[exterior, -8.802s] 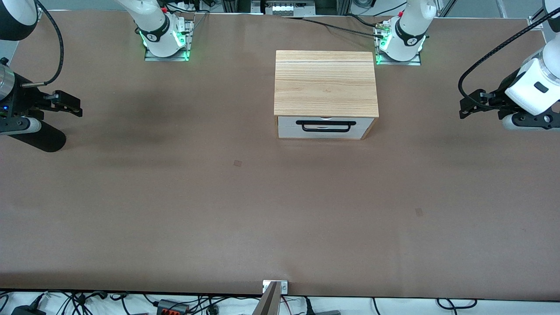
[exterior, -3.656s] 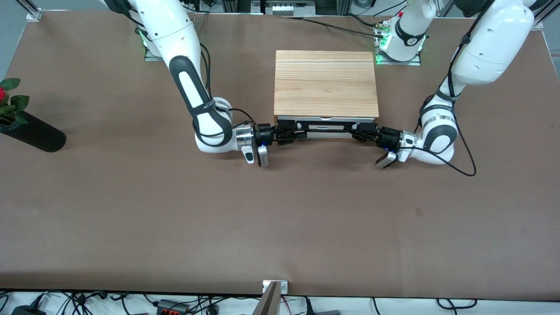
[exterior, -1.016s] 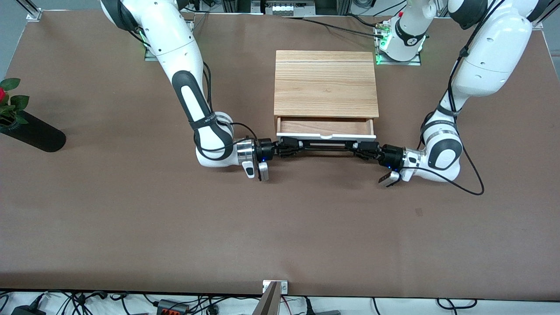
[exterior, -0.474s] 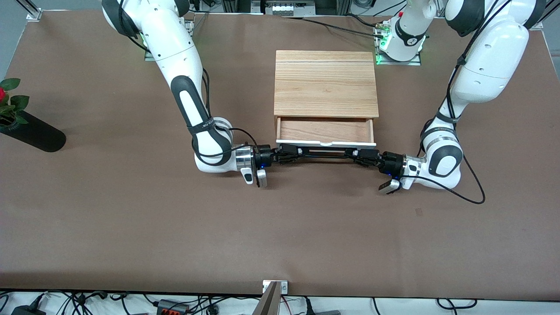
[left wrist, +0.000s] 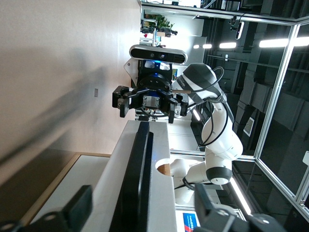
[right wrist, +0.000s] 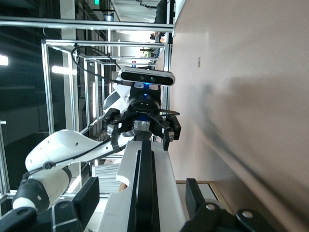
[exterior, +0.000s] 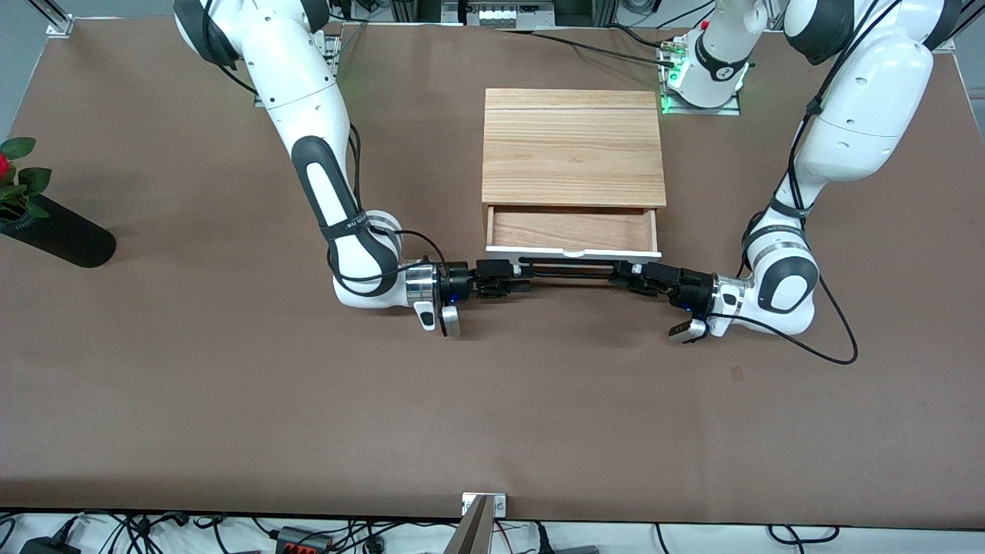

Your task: Pull top drawer with both arms simultaneously

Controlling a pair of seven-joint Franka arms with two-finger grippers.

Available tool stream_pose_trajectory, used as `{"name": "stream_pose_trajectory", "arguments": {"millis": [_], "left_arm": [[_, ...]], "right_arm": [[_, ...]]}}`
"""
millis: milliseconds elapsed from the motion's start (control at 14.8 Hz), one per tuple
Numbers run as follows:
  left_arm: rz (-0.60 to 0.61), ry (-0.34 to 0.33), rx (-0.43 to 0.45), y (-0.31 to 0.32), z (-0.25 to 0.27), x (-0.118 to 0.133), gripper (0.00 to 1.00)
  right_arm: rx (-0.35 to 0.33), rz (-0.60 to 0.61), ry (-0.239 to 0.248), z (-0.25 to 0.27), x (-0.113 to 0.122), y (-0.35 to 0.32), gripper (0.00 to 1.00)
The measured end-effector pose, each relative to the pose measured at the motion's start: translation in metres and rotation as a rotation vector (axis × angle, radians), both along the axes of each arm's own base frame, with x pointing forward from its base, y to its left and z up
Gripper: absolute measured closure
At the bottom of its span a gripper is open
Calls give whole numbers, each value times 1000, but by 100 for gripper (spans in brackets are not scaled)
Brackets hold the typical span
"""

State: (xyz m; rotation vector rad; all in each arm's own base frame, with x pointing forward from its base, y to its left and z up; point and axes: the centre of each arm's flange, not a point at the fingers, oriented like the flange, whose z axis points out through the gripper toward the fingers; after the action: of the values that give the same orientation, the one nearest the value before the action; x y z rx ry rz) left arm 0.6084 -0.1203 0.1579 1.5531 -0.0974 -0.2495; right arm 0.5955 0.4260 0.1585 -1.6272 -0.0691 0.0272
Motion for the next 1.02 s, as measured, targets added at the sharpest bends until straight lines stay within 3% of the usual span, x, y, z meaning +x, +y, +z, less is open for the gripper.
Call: {"name": "stream_pose_trajectory", "arguments": {"millis": [203,474,745,1016], "left_arm": [[-5,19,40,7,32,18,0],[-77,-11,200,30,81,43,0],[-163,-31,483,46,140,71,0],[-281,-35,821,45,160,70,0]], "right_arm": [[-36,-32,42,5,20,-23,18],[-159,-41,110,8,44,-66,16],[-332,-76,233,17,71,-120,12],[-510,-127,323,79,108,-160,0]]}}
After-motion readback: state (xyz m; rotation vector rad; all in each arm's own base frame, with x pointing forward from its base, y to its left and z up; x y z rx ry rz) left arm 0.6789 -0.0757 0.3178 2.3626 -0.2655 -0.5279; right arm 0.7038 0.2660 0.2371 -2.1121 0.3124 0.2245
